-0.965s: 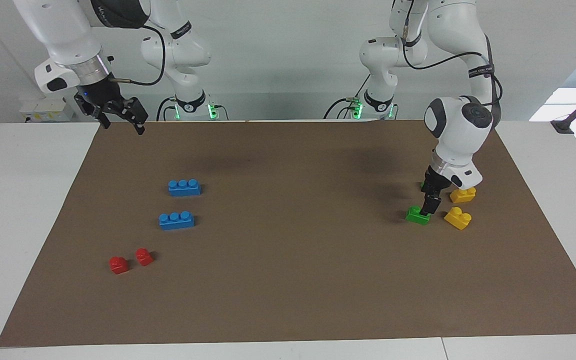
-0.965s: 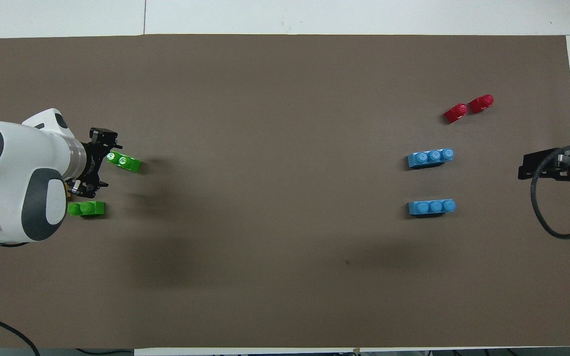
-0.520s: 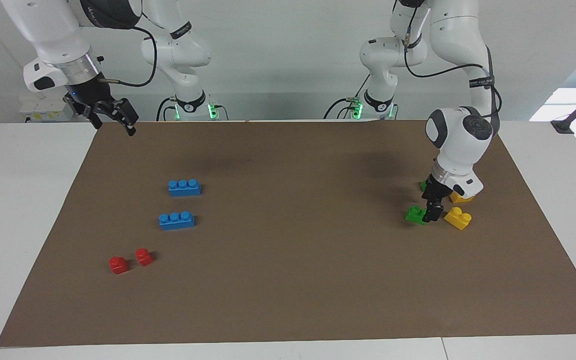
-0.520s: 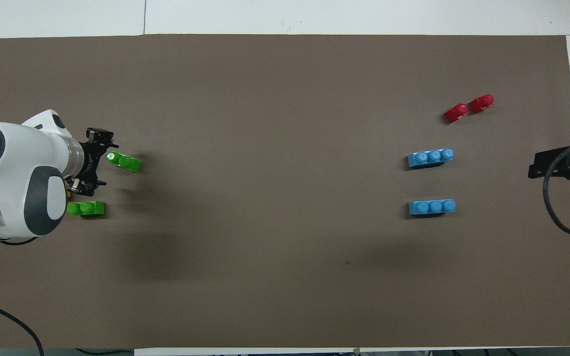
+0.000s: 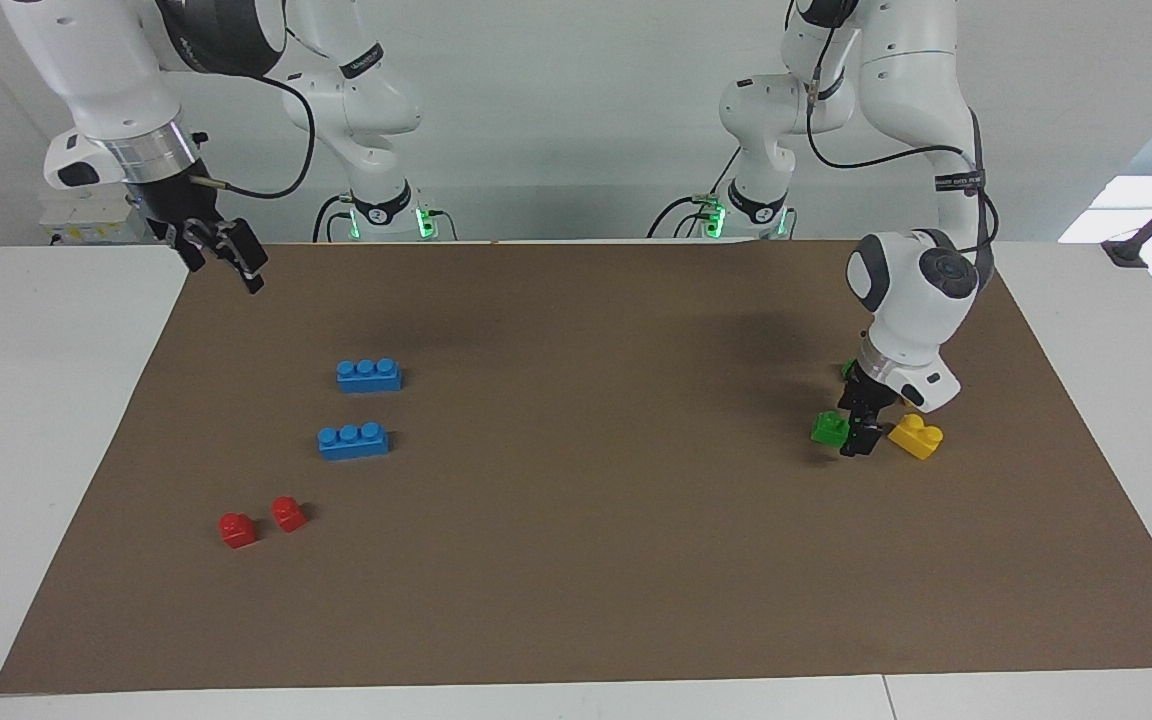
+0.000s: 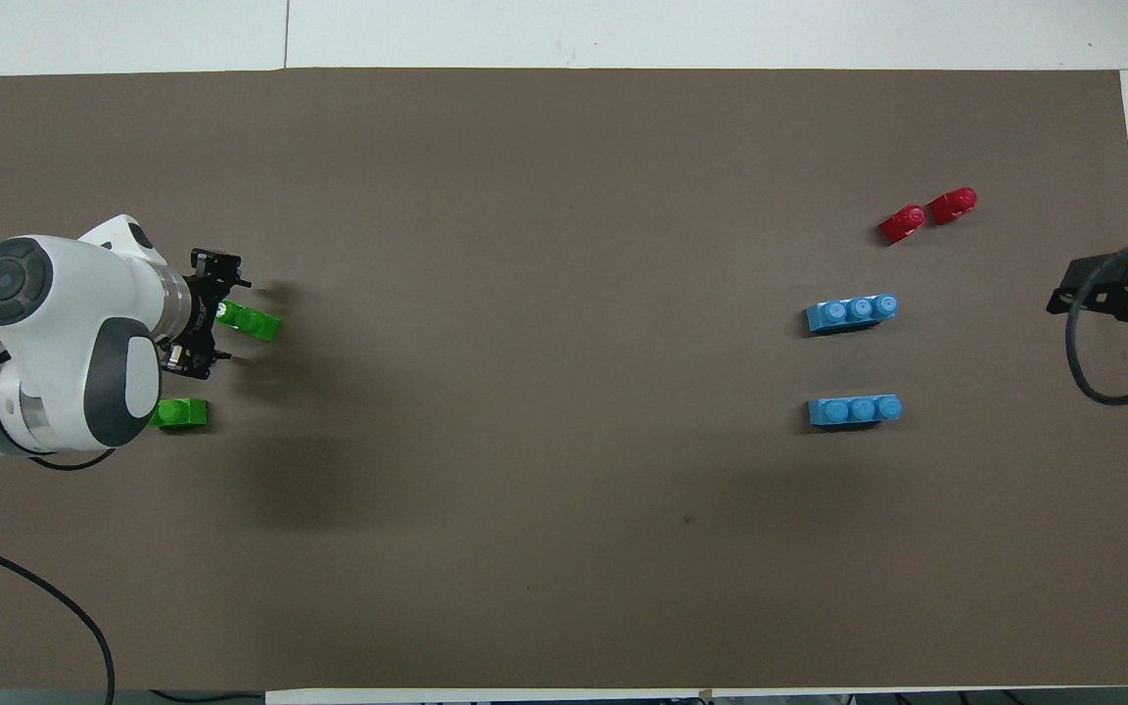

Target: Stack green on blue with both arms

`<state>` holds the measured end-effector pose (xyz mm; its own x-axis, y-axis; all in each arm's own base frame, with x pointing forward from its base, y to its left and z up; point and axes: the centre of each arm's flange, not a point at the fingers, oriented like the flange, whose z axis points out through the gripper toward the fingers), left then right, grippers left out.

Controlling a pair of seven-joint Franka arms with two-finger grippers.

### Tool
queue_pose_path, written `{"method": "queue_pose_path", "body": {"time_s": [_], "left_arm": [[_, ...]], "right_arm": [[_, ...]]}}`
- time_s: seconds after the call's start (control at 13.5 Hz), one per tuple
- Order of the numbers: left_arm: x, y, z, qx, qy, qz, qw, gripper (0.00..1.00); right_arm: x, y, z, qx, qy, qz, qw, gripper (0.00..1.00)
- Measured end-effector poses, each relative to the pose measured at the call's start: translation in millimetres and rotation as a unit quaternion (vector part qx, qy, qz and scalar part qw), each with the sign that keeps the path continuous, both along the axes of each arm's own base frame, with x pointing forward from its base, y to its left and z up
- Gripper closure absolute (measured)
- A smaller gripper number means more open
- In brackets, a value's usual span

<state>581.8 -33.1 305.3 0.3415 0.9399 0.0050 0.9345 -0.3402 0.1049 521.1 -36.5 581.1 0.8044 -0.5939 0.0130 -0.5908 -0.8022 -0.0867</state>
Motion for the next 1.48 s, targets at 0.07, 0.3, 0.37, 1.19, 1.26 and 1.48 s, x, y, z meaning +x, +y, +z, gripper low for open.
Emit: {"method": "queue_pose_path", "body": {"time_s": [0.07,0.3,0.37,1.19,1.26,1.48], "left_arm": [[0.1,0.0,-1.2,0.0,0.001,0.0,1.0,0.01],[0.6,0.1,-0.8,0.003,0.0,-0.002,1.0,0.24],[1.0,0.5,-0.3,0.005,-0.001,-0.004,1.0,0.26],[26.7,-5.2,50.7,0.013,-0.002,-0.015,1.0,0.66],[32.9,-10.3,73.1,0.013,0.006,-0.019,1.0,0.66],[36.0,-36.5,145.8,0.015,0.017,-0.038,0.999,0.66]], "right_arm": [[6.7,6.0,-10.8,0.033,0.005,-0.064,0.997,0.0],[31.2,12.5,-53.7,0.107,0.054,-0.27,0.955,0.02],[39.8,11.1,-71.4,0.117,0.069,-0.308,0.942,0.0],[93.1,-5.1,-209.6,0.119,0.111,-0.369,0.915,0.01],[93.7,-5.4,-217.9,0.118,0.115,-0.359,0.919,0.0],[95.7,-10.1,-248.7,0.114,0.129,-0.329,0.929,0.0]]}}
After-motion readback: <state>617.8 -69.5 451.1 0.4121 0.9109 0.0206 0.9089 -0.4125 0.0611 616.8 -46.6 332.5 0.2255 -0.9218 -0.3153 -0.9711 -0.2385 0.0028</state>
